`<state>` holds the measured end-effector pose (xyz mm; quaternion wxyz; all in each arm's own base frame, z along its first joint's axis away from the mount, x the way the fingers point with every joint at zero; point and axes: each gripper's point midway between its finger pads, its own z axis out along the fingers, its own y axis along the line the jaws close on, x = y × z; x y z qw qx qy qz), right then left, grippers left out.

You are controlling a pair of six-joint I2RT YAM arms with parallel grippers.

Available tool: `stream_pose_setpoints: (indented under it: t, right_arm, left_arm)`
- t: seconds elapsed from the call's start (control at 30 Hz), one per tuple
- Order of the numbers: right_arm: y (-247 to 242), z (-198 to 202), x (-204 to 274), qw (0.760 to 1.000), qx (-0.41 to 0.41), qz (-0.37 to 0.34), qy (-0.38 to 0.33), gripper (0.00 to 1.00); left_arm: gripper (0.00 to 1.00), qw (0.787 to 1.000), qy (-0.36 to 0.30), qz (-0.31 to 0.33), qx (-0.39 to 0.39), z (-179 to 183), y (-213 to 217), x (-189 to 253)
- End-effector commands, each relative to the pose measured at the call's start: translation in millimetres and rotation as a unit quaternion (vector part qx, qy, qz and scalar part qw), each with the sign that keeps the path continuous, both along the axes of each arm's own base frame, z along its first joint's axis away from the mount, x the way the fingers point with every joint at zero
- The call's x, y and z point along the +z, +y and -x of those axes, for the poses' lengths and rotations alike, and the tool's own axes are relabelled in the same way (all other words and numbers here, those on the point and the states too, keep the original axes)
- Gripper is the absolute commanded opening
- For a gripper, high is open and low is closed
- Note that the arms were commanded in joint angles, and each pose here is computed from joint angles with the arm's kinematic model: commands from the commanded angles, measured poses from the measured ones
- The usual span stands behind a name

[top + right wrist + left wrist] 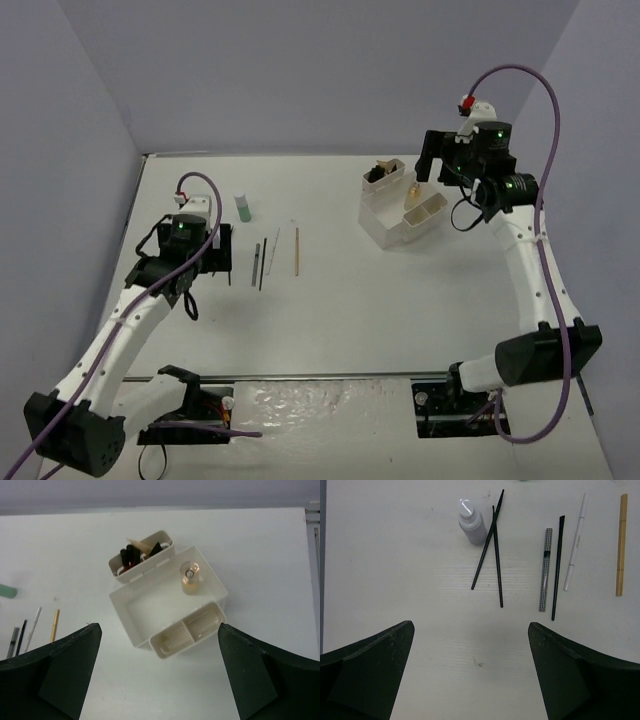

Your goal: Organize the makeup

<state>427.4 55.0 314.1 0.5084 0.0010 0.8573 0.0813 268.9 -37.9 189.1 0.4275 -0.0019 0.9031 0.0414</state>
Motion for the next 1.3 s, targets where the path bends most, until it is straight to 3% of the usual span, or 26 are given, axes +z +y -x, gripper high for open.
stream_pose_setpoints:
  t: [0.0, 0.3, 0.47, 0.7, 0.97, 1.17, 1.27]
  right_arm:
    - [8, 38, 27, 0.997, 0.021, -0.033, -0.07, 1.0]
    - [10, 110, 36, 0.986, 0.035, -0.062, -0.148, 1.0]
    - [10, 119, 31, 0.986, 0.035, -0.057, -0.155, 1.0]
    - [13, 128, 33, 0.984, 0.037, -0.036, -0.168, 1.0]
    - [10, 132, 36, 0.983, 0.025, -0.022, -0.18, 1.0]
    - [12, 133, 32, 0.984, 0.025, -0.019, -0.176, 1.0]
    - [12, 134, 33, 0.984, 0.025, -0.021, -0.178, 1.0]
  left_arm:
    - [0.97, 0.998, -0.04, 0.044, 0.018, -60, -11, 24]
    - [0.95, 0.995, 0.025, 0.064, 0.072, -131, 5, -24]
    - [0.89, 0.994, 0.037, 0.063, 0.087, -153, 12, -40]
    - [0.73, 0.99, 0.063, 0.072, 0.102, -172, 15, -66]
    - [0.48, 0.987, 0.079, 0.079, 0.112, -171, 14, -79]
    - [0.15, 0.989, 0.067, 0.077, 0.107, -172, 14, -68]
    - [0.0, 0.993, 0.038, 0.08, 0.082, -174, 7, -36]
